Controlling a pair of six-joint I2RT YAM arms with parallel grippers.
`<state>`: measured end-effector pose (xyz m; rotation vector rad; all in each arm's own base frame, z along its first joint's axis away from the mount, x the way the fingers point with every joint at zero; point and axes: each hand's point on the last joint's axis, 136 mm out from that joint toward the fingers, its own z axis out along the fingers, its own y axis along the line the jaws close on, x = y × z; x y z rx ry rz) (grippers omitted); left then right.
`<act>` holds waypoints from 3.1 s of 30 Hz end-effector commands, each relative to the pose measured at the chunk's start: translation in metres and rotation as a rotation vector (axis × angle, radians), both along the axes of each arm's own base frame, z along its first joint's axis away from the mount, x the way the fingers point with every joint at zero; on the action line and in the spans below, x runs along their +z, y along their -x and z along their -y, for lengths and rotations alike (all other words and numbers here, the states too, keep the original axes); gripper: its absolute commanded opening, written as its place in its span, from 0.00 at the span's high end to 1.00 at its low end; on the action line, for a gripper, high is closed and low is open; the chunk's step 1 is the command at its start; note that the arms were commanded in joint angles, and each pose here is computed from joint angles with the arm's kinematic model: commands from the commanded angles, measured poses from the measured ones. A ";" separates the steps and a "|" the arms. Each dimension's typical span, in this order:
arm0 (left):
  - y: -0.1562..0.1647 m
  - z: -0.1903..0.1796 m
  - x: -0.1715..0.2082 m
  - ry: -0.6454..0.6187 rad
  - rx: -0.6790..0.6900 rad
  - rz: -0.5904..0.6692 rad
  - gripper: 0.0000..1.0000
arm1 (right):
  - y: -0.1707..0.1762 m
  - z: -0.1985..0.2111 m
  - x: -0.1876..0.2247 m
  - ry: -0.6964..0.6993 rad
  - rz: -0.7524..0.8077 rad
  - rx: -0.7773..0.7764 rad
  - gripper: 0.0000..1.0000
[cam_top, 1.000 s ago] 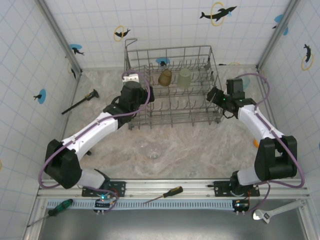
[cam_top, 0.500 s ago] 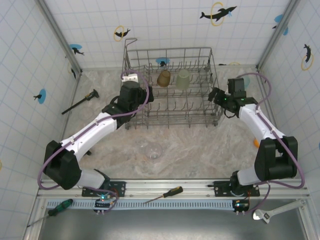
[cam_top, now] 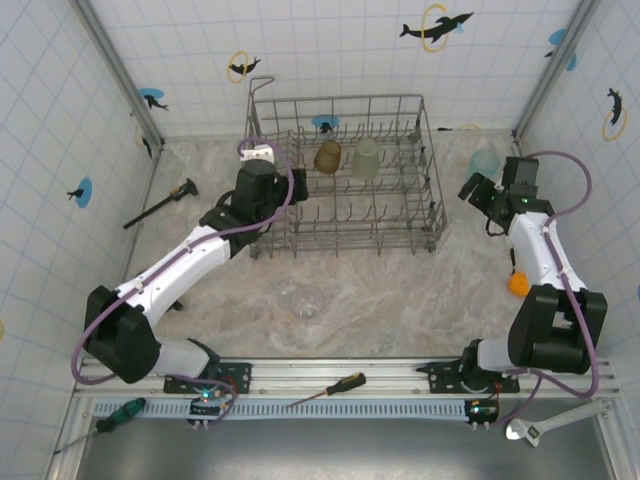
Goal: Load the cups into the dish rack
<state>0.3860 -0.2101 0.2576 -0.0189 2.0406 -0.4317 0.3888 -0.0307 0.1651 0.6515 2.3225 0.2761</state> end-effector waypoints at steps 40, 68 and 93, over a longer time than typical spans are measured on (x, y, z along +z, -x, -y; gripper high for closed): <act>0.003 0.031 0.037 0.071 -0.059 0.049 0.02 | -0.041 0.039 -0.078 -0.029 -0.198 -0.026 0.94; 0.000 0.049 0.052 0.137 -0.117 0.033 0.02 | -0.044 0.027 0.038 -0.190 0.112 0.047 1.00; -0.048 0.123 0.079 0.306 -0.254 0.010 0.02 | -0.085 -0.109 0.121 -0.606 0.499 0.390 1.00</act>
